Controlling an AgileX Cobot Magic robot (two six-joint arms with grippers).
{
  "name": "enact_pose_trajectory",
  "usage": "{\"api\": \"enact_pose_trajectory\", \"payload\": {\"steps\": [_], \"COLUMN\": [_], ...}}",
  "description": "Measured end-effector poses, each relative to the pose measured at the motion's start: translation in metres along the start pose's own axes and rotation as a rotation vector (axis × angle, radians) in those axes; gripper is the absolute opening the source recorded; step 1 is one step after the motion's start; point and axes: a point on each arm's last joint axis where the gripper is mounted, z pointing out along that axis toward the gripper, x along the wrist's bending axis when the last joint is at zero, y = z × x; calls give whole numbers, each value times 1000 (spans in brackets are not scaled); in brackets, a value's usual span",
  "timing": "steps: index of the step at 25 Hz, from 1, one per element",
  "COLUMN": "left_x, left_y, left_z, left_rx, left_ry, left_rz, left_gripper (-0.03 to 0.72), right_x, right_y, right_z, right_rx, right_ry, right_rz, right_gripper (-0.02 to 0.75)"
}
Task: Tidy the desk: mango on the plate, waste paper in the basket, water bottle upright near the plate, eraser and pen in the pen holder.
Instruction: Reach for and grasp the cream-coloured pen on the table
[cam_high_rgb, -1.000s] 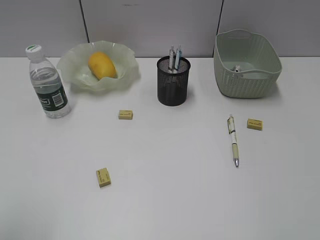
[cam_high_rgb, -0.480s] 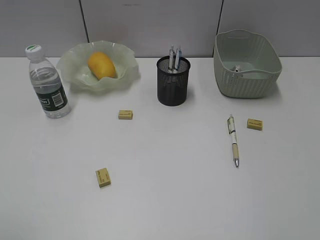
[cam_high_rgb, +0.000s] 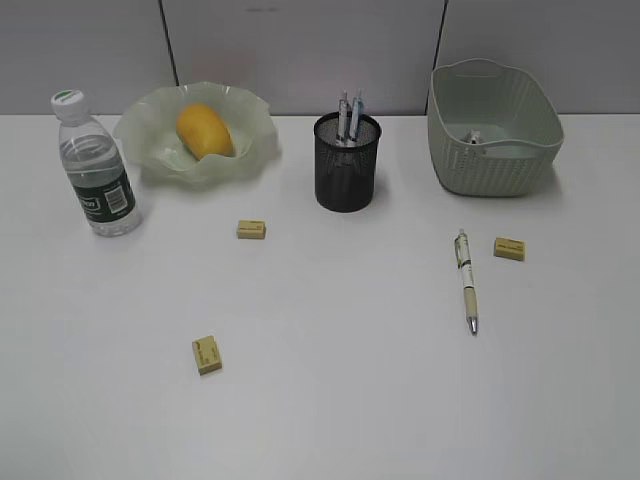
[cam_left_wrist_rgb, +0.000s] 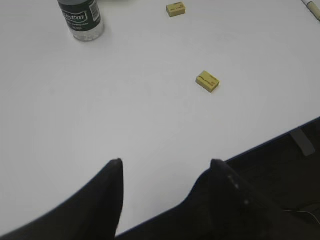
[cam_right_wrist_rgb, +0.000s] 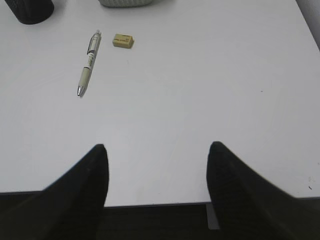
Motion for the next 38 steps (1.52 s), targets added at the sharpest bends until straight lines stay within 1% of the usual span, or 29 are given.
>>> {"api": "enact_pose_trajectory", "payload": {"steps": [4, 7, 10, 12, 20, 23, 24, 28, 32, 38], "left_x": [0, 0, 0, 0, 0, 0, 0, 0, -1, -2], "left_y": [-2, -8, -18, -21, -22, -22, -22, -22, -22, -22], "left_z": [-3, -13, -26, -30, -30, -30, -30, -30, -30, -30], "left_rx": [-22, -97, -197, -226, -229, -229, -229, -230, -231, -233], "left_ry": [0, -2, -4, -5, -3, 4, 11, 61, 122, 202], "left_rz": [0, 0, 1, 1, -1, -5, -10, -42, -80, -131], "left_gripper": [412, 411, 410, 409, 405, 396, 396, 393, 393, 393], "right_x": [2, 3, 5, 7, 17, 21, 23, 30, 36, 52], "right_y": [7, 17, 28, 35, 60, 69, 72, 88, 105, 125], "right_z": [2, 2, 7, 14, 62, 87, 100, 133, 170, 221], "right_rx": [25, 43, 79, 124, 278, 374, 425, 522, 593, 659], "right_ry": [1, -2, -6, -8, -3, -10, -16, -11, -15, 24], "right_rz": [1, 0, -2, -5, -10, -8, -9, 10, 17, 70], "right_gripper": [496, 496, 496, 496, 496, 495, 495, 495, 495, 495]}}
